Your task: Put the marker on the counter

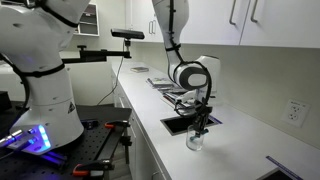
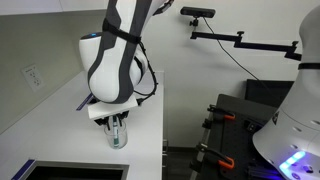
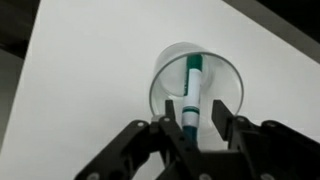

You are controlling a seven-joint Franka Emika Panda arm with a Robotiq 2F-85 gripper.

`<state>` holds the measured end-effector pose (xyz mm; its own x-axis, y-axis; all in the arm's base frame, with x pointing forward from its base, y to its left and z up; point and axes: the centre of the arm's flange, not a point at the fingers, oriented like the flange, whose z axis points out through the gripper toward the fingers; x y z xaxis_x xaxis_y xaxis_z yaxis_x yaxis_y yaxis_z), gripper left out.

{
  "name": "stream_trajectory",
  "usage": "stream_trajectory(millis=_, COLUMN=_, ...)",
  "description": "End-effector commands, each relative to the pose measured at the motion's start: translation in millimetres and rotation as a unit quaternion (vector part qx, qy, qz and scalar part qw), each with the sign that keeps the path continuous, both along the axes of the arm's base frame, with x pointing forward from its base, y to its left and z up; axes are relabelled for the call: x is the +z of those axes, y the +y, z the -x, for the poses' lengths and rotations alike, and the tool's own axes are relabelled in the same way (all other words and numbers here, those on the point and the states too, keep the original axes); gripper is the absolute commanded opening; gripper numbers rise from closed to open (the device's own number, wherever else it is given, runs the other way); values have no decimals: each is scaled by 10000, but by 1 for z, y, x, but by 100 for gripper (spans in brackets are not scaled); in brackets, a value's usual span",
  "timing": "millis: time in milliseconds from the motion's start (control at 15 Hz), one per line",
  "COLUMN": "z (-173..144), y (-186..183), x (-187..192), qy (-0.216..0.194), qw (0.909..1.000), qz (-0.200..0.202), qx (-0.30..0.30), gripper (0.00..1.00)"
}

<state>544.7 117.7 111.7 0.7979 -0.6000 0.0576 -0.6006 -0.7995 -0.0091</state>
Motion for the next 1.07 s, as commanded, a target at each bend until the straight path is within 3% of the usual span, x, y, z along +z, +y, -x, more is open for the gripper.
stream_trajectory(millis=0, z=-8, y=-3, x=-7, qy=1, qw=10000, qz=-43, qx=57, gripper=41)
stream_trajectory(millis=67, z=-8, y=-3, x=-7, qy=-3, qw=10000, qz=-38, qx=84, gripper=24)
stream_trajectory(millis=333, z=-1, y=0, x=1, qy=-130, qw=9996, qz=70, qx=260, gripper=1)
stream_trajectory(millis=733, z=12, y=-10, x=42, qy=-630, qw=9979, qz=172, qx=45, gripper=5)
stream_trajectory(millis=1000, z=25, y=-41, x=78, qy=-827, qw=9953, qz=-212, qx=-454, gripper=5)
